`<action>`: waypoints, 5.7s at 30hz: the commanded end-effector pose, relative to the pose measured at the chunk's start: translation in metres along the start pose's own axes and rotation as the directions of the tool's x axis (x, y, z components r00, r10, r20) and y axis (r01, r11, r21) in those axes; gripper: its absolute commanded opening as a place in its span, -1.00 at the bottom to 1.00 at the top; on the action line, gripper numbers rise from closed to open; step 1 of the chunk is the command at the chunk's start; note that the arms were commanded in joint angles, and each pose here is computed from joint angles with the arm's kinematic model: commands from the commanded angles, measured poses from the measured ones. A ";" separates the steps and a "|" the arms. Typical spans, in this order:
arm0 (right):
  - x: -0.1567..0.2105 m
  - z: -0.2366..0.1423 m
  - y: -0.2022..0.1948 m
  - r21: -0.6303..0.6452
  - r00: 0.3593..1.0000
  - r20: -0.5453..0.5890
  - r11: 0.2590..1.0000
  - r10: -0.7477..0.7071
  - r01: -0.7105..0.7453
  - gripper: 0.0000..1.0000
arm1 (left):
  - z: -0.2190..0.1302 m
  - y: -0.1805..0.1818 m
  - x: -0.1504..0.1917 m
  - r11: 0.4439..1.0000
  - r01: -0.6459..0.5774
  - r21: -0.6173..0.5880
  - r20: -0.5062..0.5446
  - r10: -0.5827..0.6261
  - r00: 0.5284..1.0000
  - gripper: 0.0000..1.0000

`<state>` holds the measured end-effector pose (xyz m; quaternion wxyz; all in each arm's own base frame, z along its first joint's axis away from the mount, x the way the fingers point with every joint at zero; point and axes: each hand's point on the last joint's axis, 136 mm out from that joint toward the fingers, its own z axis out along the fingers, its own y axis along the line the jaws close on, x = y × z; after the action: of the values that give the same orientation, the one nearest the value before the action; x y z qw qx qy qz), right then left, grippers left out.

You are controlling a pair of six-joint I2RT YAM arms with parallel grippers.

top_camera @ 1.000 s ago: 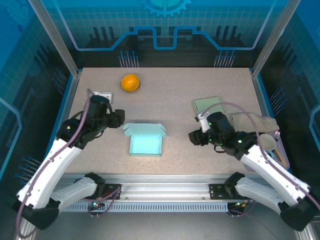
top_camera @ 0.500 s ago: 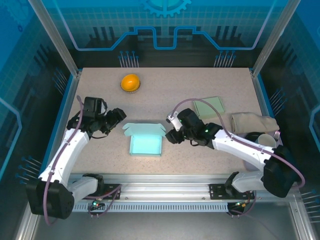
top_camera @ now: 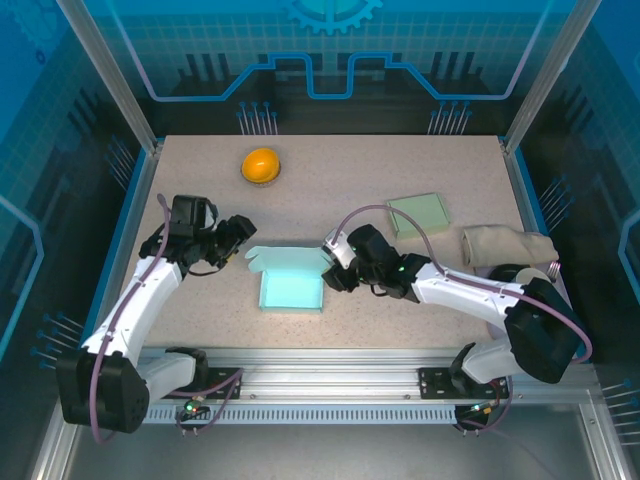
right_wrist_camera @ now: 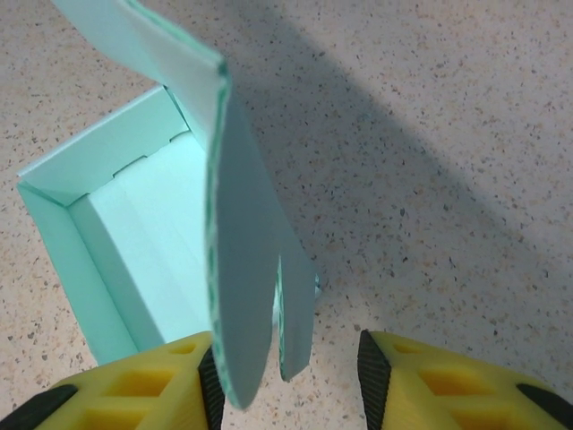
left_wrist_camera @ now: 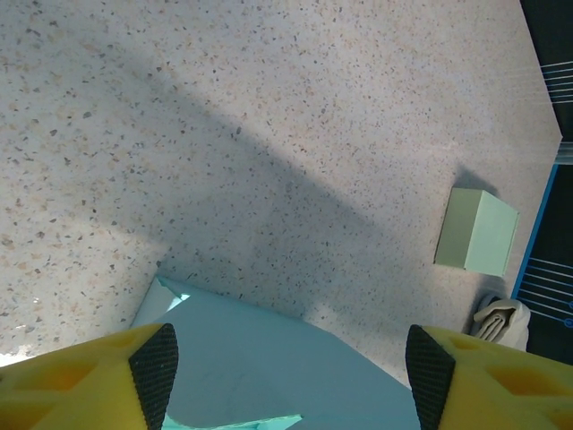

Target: Fold the paper box

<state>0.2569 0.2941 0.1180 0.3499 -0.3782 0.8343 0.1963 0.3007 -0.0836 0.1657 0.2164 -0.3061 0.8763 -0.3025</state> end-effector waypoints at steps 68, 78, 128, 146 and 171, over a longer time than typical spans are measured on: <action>-0.017 0.010 -0.049 0.343 0.971 0.146 0.911 0.189 -0.229 -1.00 | 0.053 -0.034 0.086 0.954 0.278 -0.113 -0.040 -0.284 0.958 0.61; -0.009 -0.012 -0.060 0.403 0.968 0.176 0.884 0.181 -0.238 -1.00 | 0.013 -0.033 0.058 0.972 0.154 -0.180 0.097 -0.138 0.986 0.90; 0.016 -0.002 -0.052 0.342 0.972 0.149 0.913 0.182 -0.223 -1.00 | 0.083 -0.081 0.089 0.990 0.097 -0.098 -0.107 -0.107 0.988 0.66; 0.044 -0.006 -0.043 0.305 0.888 0.146 0.834 0.437 -0.461 -0.83 | 0.086 -0.015 0.116 0.971 0.035 -0.236 -0.106 -0.061 0.993 0.52; 0.013 -0.013 0.000 0.163 0.813 0.160 0.797 0.560 -0.581 -0.57 | 0.074 0.020 0.113 0.956 -0.001 -0.293 -0.057 -0.017 0.998 0.50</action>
<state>0.2404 0.2540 0.0855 0.3202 -0.0409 0.9282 0.1850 0.2733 -0.1973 0.0985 0.1537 -0.3353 0.8979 -0.2401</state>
